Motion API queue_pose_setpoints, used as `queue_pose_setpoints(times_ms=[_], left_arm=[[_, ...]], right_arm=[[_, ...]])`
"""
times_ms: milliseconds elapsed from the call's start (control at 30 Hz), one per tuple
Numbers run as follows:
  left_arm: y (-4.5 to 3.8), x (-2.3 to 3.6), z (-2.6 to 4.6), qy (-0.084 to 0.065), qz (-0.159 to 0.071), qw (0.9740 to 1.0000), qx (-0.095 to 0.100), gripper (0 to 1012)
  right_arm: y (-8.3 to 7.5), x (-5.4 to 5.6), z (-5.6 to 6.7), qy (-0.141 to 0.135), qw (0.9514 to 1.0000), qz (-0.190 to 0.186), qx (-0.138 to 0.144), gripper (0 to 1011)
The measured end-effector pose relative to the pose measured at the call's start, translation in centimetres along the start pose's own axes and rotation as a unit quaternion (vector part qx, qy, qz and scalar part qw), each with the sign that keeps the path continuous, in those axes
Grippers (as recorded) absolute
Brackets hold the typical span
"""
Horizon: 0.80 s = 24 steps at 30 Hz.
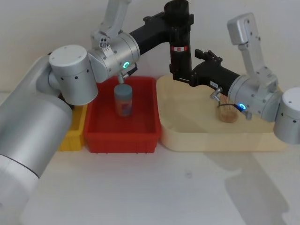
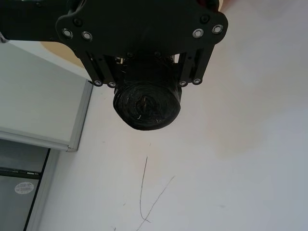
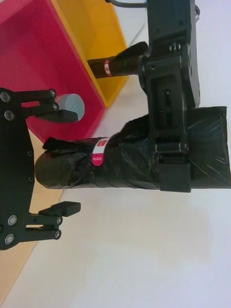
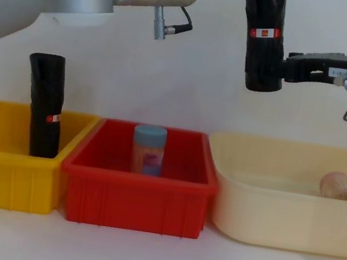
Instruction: Pick up the garbage bag with the one hand and transfer it to the other hand.
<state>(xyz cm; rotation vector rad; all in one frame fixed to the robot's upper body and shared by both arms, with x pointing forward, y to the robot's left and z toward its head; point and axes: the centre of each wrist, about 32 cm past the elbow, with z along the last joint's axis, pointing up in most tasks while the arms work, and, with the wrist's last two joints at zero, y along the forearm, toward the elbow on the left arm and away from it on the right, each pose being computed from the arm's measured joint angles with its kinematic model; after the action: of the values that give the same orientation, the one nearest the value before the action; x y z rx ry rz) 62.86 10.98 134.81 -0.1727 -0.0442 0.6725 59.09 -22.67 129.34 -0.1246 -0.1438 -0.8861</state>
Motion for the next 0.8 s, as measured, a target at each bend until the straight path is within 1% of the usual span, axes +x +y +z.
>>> queue_pose_setpoints(times_ms=[267, 633, 767, 800], left_arm=[[0.0, 0.0, 0.0, 0.0, 0.0, 1.0, 0.0, 498], [0.0, 0.0, 0.0, 0.0, 0.0, 1.0, 0.0, 498], [0.0, 0.0, 0.0, 0.0, 0.0, 1.0, 0.0, 498], [0.0, 0.0, 0.0, 0.0, 0.0, 1.0, 0.0, 498]], right_arm=[[0.7, 0.2, 0.2, -0.006, 1.0, 0.0, 0.0, 1001], [1.7, 0.3, 0.7, -0.015, 0.9999, 0.002, -0.002, 1002], [1.9, 0.3, 0.9, -0.017, 0.9998, 0.002, -0.003, 939], [1.9, 0.3, 0.9, -0.017, 0.9998, 0.002, -0.004, 896]])
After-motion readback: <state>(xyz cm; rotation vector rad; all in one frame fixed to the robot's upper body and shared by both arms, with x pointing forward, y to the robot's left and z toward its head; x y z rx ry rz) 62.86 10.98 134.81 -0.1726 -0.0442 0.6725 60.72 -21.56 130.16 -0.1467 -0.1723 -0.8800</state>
